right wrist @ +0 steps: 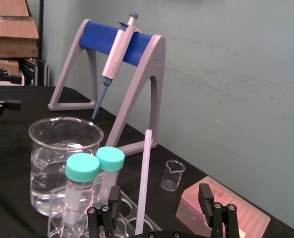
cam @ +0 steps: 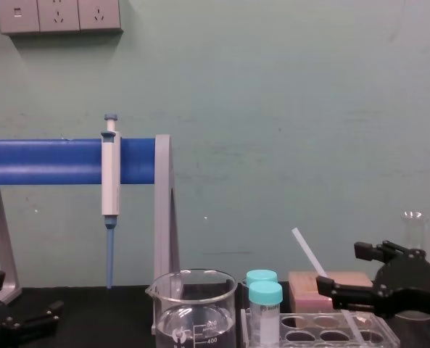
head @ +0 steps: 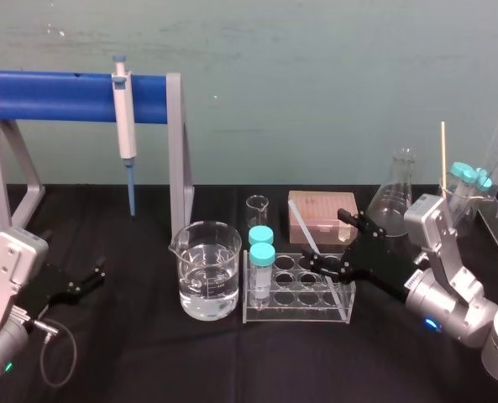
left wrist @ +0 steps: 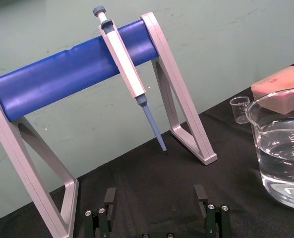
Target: Pick up the stirring rod with one hand, then place it down.
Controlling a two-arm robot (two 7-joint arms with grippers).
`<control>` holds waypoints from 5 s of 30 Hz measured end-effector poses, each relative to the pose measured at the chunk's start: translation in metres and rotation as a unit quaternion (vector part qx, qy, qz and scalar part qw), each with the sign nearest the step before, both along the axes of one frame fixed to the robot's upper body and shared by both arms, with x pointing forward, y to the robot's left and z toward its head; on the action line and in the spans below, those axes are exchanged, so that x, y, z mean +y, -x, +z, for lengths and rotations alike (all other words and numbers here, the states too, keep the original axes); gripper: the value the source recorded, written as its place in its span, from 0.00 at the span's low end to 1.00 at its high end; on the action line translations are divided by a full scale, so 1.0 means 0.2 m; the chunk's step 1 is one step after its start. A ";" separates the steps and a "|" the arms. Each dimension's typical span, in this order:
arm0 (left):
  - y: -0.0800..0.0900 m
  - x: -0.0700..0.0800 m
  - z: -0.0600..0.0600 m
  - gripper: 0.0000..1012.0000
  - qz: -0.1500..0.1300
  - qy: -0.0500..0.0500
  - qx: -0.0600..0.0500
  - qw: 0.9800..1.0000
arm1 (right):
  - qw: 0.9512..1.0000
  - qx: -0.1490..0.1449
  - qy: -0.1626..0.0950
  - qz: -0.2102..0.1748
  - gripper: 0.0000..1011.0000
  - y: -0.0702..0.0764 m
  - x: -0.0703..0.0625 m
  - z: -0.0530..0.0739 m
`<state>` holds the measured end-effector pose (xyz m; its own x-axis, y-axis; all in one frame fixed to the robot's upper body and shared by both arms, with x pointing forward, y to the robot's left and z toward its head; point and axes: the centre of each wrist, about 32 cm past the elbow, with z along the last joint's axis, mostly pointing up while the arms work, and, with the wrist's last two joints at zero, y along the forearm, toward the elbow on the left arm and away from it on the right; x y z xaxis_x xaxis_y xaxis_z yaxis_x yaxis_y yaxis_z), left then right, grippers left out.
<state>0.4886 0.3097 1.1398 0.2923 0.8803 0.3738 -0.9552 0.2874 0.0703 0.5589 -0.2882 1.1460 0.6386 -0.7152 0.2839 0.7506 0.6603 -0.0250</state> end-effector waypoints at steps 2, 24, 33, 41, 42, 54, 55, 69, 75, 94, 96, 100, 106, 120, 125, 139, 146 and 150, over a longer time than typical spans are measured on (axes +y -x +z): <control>0.00 0.00 0.00 0.99 0.000 0.000 0.000 1.000 | 1.000 -0.001 -0.001 0.001 0.99 -0.01 0.00 0.00; 0.00 0.00 0.00 0.99 0.000 0.000 0.000 1.000 | 0.999 0.015 -0.023 0.042 0.99 -0.17 0.02 -0.01; 0.00 0.00 0.00 0.99 0.000 0.000 0.000 1.000 | 0.998 0.021 -0.029 0.044 0.99 -0.19 0.03 -0.02; 0.00 0.00 0.00 0.99 0.000 0.000 0.000 1.000 | 0.998 0.022 -0.028 0.044 0.99 -0.19 0.03 -0.02; 0.00 0.00 0.00 0.99 0.000 0.000 0.000 1.000 | 0.998 0.022 -0.028 0.044 0.99 -0.19 0.03 -0.02; 0.00 0.00 0.00 0.99 0.000 0.000 0.000 1.000 | 0.998 0.023 -0.027 0.045 0.98 -0.19 0.03 -0.02; 0.00 0.00 0.00 0.99 0.000 0.000 0.000 1.000 | 0.998 0.023 -0.027 0.045 0.97 -0.19 0.03 -0.02; 0.00 0.00 0.00 0.99 0.000 0.000 0.000 1.000 | 0.998 0.023 -0.027 0.045 0.59 -0.18 0.03 -0.02; 0.00 0.00 0.00 0.99 0.000 0.000 0.000 1.000 | 0.998 0.023 -0.027 0.045 0.40 -0.18 0.03 -0.02; 0.00 0.00 0.00 0.99 0.000 0.000 0.000 1.000 | 0.998 0.023 -0.027 0.044 0.07 -0.18 0.03 -0.02; 0.00 0.00 0.00 0.99 0.000 0.000 0.000 1.000 | 0.998 0.021 -0.028 0.044 0.07 -0.18 0.03 -0.02; 0.00 0.00 0.00 0.99 0.000 0.000 0.000 1.000 | 0.998 0.012 -0.038 0.044 0.07 -0.17 0.03 -0.01; 0.00 0.00 0.00 0.99 0.000 0.000 0.000 1.000 | 0.996 0.009 -0.075 0.042 0.07 -0.15 0.04 0.02; 0.00 0.00 0.00 0.99 0.000 0.000 0.000 1.000 | 0.990 -0.087 -0.101 0.041 0.07 -0.10 0.03 0.14; 0.00 0.00 0.00 0.99 0.000 0.000 0.000 1.000 | 0.987 -0.130 -0.095 0.032 0.07 -0.08 0.02 0.15; 0.00 0.00 0.00 0.99 0.000 0.000 0.000 1.000 | 0.974 -0.193 -0.115 -0.013 0.07 0.01 -0.03 0.02; 0.00 0.00 0.00 0.99 0.000 0.000 0.000 1.000 | 0.974 -0.186 -0.125 -0.024 0.07 0.05 -0.04 -0.02; 0.00 0.00 0.00 0.99 0.000 0.000 0.000 1.000 | 0.974 -0.185 -0.126 -0.027 0.07 0.07 -0.04 -0.03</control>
<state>0.4886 0.3097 1.1398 0.2923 0.8802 0.3738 -0.9552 0.2873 0.0703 0.5445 -0.2961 1.1394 0.4862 -0.8216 0.2976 0.7111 0.5699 0.4118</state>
